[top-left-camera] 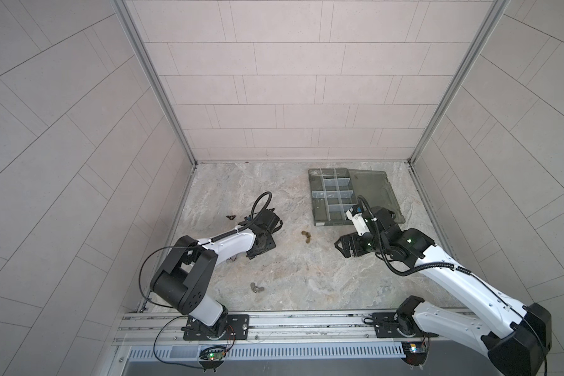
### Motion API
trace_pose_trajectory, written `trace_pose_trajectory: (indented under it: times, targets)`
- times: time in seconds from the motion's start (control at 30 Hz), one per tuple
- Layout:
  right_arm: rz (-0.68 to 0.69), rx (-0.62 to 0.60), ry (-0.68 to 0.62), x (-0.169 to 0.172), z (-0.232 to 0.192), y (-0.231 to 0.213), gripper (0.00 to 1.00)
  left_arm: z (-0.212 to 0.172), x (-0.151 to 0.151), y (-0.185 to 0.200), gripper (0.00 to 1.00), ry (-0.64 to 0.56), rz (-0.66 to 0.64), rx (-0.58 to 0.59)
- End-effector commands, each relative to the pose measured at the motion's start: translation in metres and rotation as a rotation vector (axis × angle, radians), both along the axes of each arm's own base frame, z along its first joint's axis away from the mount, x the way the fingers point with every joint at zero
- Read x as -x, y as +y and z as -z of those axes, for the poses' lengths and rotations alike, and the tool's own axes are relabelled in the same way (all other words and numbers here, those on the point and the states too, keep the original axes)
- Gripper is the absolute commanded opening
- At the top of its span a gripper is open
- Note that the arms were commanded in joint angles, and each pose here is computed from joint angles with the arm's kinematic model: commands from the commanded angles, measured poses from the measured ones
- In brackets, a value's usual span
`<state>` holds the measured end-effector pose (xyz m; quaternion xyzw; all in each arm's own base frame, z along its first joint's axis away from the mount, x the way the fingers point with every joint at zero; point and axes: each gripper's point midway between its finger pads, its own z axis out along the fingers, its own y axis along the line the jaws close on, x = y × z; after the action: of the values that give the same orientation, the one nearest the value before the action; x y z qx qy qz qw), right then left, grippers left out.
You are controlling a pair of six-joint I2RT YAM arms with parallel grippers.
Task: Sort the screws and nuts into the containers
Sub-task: 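Lower the left gripper onto a silver hex bolt and grasp it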
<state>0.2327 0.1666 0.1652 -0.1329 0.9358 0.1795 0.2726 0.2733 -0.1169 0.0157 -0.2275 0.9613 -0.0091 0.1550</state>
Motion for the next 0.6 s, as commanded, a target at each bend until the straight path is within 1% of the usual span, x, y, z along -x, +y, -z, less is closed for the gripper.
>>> trace_pose_trajectory:
  times: [0.0,0.17,0.27,0.47,0.53,0.57]
  targets:
    - [-0.021,-0.017,-0.012,-0.005,-0.008,0.005,0.99,-0.003,-0.008,0.001,0.64,0.001,0.002,-0.003]
    - [-0.024,-0.016,-0.001,-0.008,-0.005,0.007,0.99,-0.002,-0.016,0.000,0.62,0.008,0.009,-0.001]
    - [-0.027,-0.021,0.006,-0.009,-0.005,0.008,0.99,0.001,-0.019,-0.002,0.51,0.021,0.019,0.006]
    - [-0.028,-0.034,0.011,-0.010,-0.007,0.011,0.99,0.008,-0.015,-0.005,0.41,0.065,0.048,0.005]
    - [-0.029,-0.039,0.011,-0.009,-0.008,0.011,0.99,0.008,-0.011,-0.006,0.34,0.075,0.061,0.010]
    - [-0.029,-0.042,0.013,-0.009,-0.008,0.011,0.99,0.009,-0.008,-0.005,0.28,0.081,0.067,0.013]
